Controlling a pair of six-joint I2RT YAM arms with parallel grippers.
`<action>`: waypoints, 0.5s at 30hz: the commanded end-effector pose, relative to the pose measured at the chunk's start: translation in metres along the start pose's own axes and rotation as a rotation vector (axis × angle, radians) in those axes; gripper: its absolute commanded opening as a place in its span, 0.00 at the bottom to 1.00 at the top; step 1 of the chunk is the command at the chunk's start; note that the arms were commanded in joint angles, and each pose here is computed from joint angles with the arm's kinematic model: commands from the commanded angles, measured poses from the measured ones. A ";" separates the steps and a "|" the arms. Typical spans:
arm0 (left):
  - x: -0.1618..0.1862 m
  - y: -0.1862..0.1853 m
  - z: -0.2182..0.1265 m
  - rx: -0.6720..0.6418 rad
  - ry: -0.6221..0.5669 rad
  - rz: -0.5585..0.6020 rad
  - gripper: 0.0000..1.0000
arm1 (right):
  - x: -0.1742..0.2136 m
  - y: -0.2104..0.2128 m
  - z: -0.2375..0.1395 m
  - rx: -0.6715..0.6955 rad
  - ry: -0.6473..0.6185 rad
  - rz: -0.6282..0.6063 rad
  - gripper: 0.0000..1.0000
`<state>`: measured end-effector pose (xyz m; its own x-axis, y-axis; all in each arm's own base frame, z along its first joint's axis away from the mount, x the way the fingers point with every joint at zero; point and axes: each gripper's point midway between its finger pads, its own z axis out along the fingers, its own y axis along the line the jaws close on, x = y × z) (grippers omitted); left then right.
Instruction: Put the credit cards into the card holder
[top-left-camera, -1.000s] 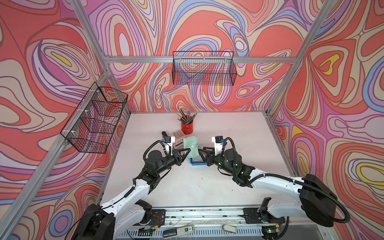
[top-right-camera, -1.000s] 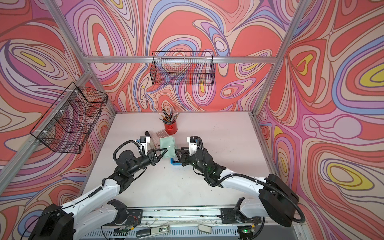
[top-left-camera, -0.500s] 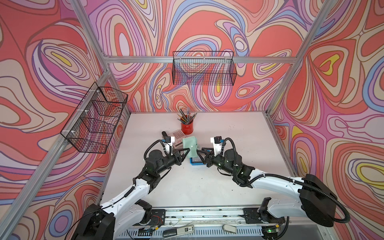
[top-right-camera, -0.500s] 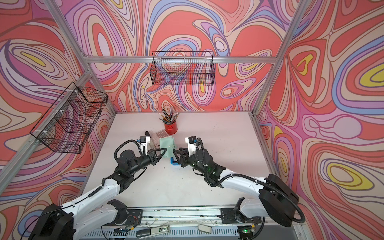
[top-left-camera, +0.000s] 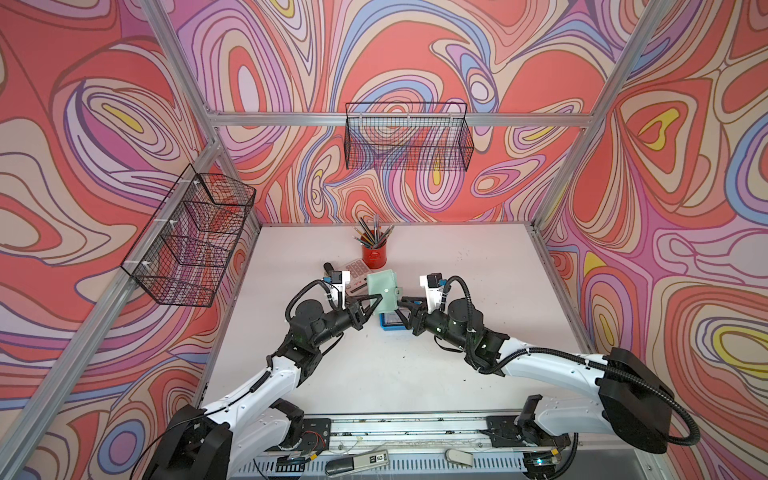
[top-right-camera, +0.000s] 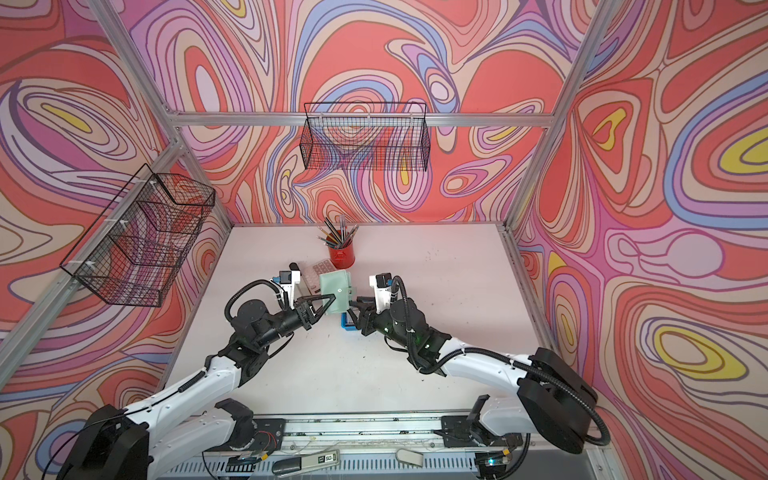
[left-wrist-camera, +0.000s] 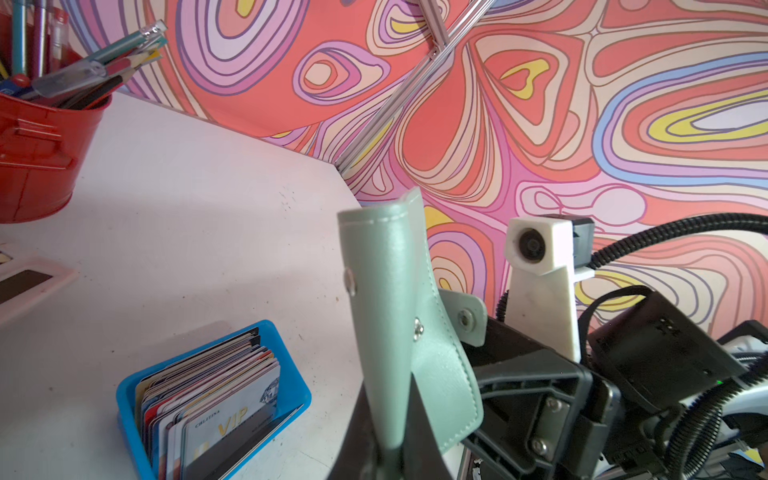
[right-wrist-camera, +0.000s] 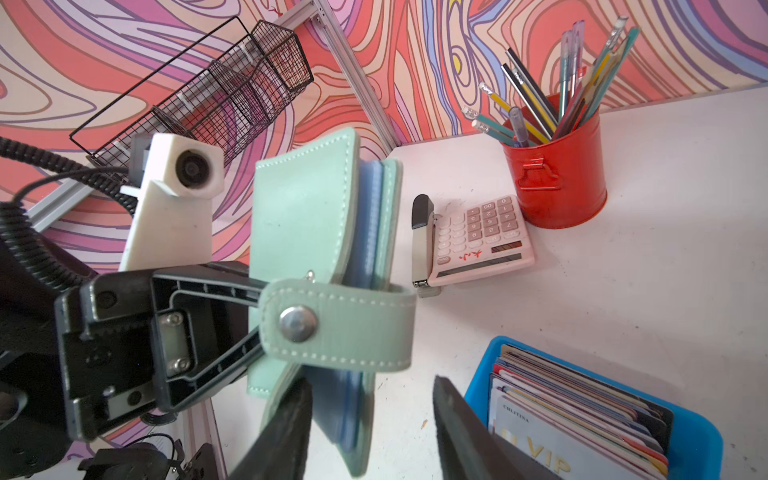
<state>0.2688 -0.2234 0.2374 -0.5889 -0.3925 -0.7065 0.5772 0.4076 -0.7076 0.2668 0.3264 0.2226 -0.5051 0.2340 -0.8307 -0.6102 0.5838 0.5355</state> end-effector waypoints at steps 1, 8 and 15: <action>-0.006 -0.015 0.001 0.070 -0.012 0.022 0.00 | -0.001 0.013 0.003 -0.051 -0.001 0.003 0.50; -0.002 -0.021 0.008 0.117 0.022 0.012 0.00 | -0.004 0.031 -0.006 -0.158 -0.022 0.001 0.53; 0.006 -0.035 0.012 0.173 0.054 0.034 0.00 | -0.004 0.032 -0.008 -0.170 -0.026 0.010 0.53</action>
<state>0.2636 -0.2388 0.2360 -0.6185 -0.3572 -0.6999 0.6116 0.3403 -0.7142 0.2587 0.3287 0.2213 -0.5187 0.2407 -0.8204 -0.6334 0.5362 0.5579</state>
